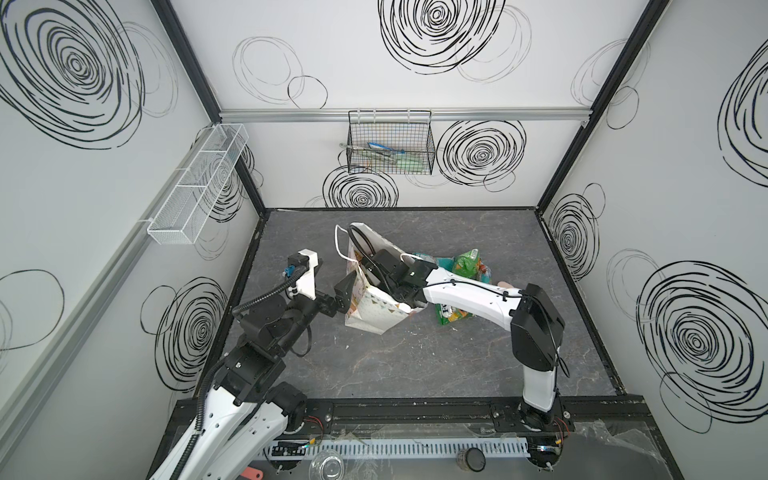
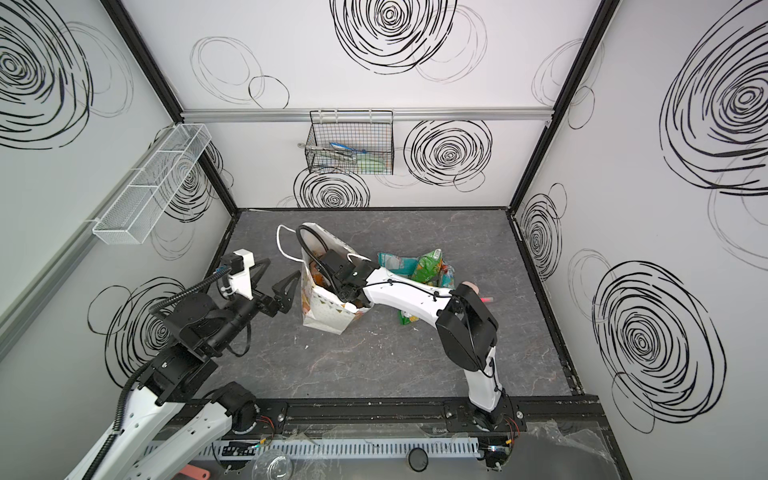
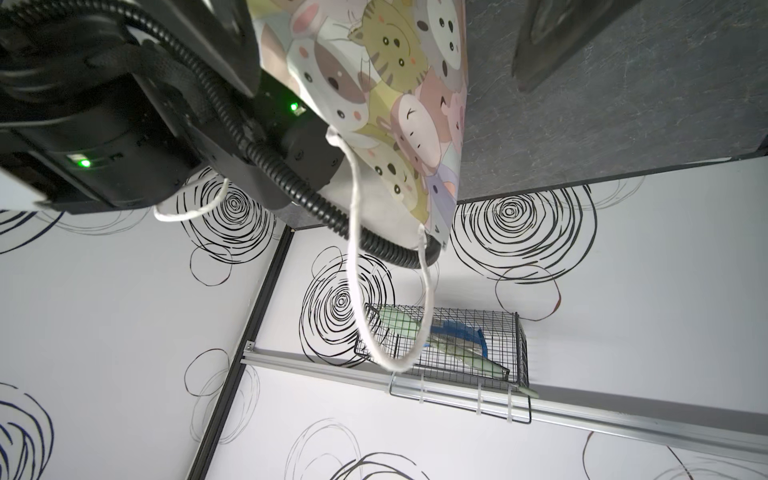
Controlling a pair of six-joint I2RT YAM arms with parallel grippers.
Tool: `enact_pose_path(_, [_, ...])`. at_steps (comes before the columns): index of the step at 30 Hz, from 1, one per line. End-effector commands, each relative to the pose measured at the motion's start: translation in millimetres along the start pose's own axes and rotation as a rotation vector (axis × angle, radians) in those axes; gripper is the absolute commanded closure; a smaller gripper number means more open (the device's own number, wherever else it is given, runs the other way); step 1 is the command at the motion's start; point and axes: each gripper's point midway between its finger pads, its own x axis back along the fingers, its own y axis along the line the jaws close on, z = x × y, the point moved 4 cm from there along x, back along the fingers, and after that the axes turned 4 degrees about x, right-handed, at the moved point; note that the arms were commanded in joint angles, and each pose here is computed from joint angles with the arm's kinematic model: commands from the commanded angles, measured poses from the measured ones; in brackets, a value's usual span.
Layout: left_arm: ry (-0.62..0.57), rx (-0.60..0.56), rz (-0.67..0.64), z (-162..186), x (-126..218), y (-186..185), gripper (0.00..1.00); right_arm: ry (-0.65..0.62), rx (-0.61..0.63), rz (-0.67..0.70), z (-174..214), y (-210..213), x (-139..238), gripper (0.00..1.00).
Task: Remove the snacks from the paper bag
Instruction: 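Grasp the yellow snack packet deep in the paper bag with the right gripper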
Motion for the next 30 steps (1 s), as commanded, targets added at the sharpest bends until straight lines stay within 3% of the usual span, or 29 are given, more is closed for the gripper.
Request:
enact_pose_path(1, [-0.045,-0.001,-0.039,-4,-2,5,0.0,-0.036,-0.007,-0.023,-14,3,19,1.0])
enact_pose_path(6, [-0.035,0.011,-0.06,0,-6,8,0.01,0.022,-0.007,-0.038,5,10,4,1.0])
enact_pose_path(13, [0.011,0.058,-0.142,8,-19,20,0.15,0.07,0.011,-0.028,29,20,-7,1.0])
enact_pose_path(16, [0.016,0.071,-0.114,9,-23,19,0.19,0.095,0.0,-0.046,41,21,-13,1.0])
enact_pose_path(22, [0.096,0.086,-0.101,24,-37,20,0.52,0.058,0.013,-0.061,41,30,-4,1.0])
enact_pose_path(30, [0.218,0.121,-0.068,45,-57,26,0.77,-0.004,0.007,-0.083,32,33,11,1.0])
